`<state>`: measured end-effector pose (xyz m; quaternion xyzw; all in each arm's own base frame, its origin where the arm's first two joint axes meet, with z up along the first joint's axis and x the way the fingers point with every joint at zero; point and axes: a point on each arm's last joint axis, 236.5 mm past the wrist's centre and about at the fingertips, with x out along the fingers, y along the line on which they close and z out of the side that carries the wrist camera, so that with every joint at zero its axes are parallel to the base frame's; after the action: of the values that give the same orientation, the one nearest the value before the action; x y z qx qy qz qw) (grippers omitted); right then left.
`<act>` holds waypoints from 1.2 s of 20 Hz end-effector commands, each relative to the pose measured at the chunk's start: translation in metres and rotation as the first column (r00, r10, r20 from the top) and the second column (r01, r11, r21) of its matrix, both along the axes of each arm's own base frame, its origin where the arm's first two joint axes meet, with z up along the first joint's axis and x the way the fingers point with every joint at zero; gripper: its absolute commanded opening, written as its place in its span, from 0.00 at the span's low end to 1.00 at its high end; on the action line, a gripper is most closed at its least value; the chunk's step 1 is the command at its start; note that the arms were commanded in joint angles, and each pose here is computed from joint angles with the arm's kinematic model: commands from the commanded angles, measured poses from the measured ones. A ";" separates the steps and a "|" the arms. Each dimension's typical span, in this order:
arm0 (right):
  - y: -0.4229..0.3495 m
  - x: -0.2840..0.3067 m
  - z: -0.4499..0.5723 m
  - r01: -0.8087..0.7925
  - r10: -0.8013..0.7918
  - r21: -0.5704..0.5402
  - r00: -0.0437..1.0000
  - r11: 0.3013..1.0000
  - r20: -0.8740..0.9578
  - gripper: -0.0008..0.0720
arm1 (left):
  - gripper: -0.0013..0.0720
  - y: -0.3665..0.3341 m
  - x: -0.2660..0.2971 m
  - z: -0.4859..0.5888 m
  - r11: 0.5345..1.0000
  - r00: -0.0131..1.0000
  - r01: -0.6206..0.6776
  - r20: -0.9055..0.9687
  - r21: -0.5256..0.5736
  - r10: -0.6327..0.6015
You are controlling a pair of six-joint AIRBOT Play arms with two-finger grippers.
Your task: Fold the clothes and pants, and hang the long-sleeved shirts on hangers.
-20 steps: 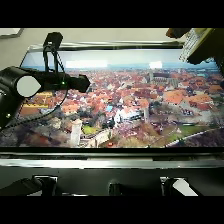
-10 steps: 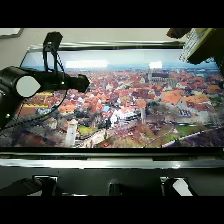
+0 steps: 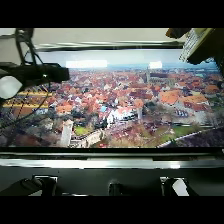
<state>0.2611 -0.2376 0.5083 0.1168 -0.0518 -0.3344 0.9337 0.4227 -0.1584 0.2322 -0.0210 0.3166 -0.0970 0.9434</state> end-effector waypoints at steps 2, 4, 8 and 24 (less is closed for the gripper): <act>0.126 0.123 -0.098 -0.490 0.484 0.084 0.794 0.868 -0.368 0.05 | 0.05 0.059 -0.011 -0.002 0.992 0.991 -0.117 -0.060 0.053 0.120; 0.185 0.146 -0.154 -0.596 0.539 0.109 0.614 0.795 -0.577 0.05 | 0.05 0.094 -0.025 -0.021 0.979 0.974 -0.138 -0.158 0.149 0.162; 0.281 0.117 -0.286 -0.683 0.598 0.346 0.167 0.644 -0.784 0.05 | 0.04 0.106 -0.043 -0.040 0.985 0.964 -0.017 -0.260 0.174 0.063; 0.297 0.072 -0.370 -0.573 0.626 0.483 0.068 0.662 -0.777 0.06 | 0.05 0.117 -0.044 -0.051 0.974 0.963 -0.020 -0.257 0.227 0.080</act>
<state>0.3337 0.0593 0.1394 -0.0540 0.5258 0.0747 0.8456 0.3792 -0.0426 0.1811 0.0625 0.4478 -0.0337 0.8913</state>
